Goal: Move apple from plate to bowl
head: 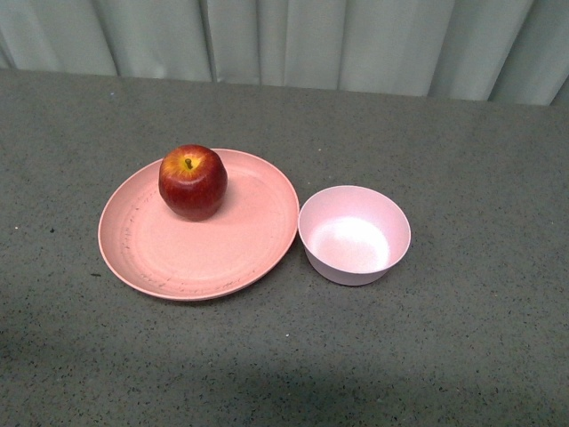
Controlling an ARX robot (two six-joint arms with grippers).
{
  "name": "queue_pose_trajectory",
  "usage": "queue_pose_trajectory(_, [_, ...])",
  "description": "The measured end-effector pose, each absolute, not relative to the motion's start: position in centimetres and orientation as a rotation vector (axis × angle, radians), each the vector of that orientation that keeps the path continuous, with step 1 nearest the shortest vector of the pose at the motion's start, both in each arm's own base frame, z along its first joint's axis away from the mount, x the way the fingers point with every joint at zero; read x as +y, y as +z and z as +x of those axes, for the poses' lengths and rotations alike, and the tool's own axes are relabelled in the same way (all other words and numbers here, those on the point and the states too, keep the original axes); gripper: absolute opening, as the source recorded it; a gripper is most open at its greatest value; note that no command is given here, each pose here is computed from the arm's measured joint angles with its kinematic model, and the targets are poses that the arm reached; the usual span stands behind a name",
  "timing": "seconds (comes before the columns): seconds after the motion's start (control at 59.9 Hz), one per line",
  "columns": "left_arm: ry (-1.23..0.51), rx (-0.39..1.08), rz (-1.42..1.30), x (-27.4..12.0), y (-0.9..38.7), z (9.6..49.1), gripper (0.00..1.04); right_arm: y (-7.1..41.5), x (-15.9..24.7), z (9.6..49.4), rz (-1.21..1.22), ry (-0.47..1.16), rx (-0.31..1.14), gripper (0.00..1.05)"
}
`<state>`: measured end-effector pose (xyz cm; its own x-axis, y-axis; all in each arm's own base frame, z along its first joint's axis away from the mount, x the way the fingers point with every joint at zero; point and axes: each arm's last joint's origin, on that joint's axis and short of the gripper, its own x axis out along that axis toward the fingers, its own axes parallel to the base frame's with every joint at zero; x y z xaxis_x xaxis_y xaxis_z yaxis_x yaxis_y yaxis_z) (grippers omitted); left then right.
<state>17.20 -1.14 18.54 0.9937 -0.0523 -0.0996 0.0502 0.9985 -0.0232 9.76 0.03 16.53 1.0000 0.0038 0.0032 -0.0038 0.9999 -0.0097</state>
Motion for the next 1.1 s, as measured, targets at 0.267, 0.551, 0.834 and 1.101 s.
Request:
queue_pose_trajectory(0.267, [-0.168, 0.299, -0.041, -5.1, 15.2, 28.5, 0.98, 16.5, 0.0, 9.8, -0.010, 0.004, -0.003, 0.95])
queue_pose_trajectory(0.551, [-0.224, 0.421, -0.001, -8.5, 11.2, 34.3, 0.98, 16.5, 0.0, 9.8, -0.010, 0.003, -0.004, 0.95])
queue_pose_trajectory(0.834, [-0.196, 0.592, 0.006, -9.3, 7.3, 37.0, 0.98, 16.5, 0.0, 9.8, -0.010, 0.004, -0.003, 0.95])
queue_pose_trajectory(1.101, [-0.221, 0.672, 0.031, -9.6, 5.5, 36.7, 0.92, 16.5, 0.0, 9.8, -0.010, 0.003, -0.003, 0.95])
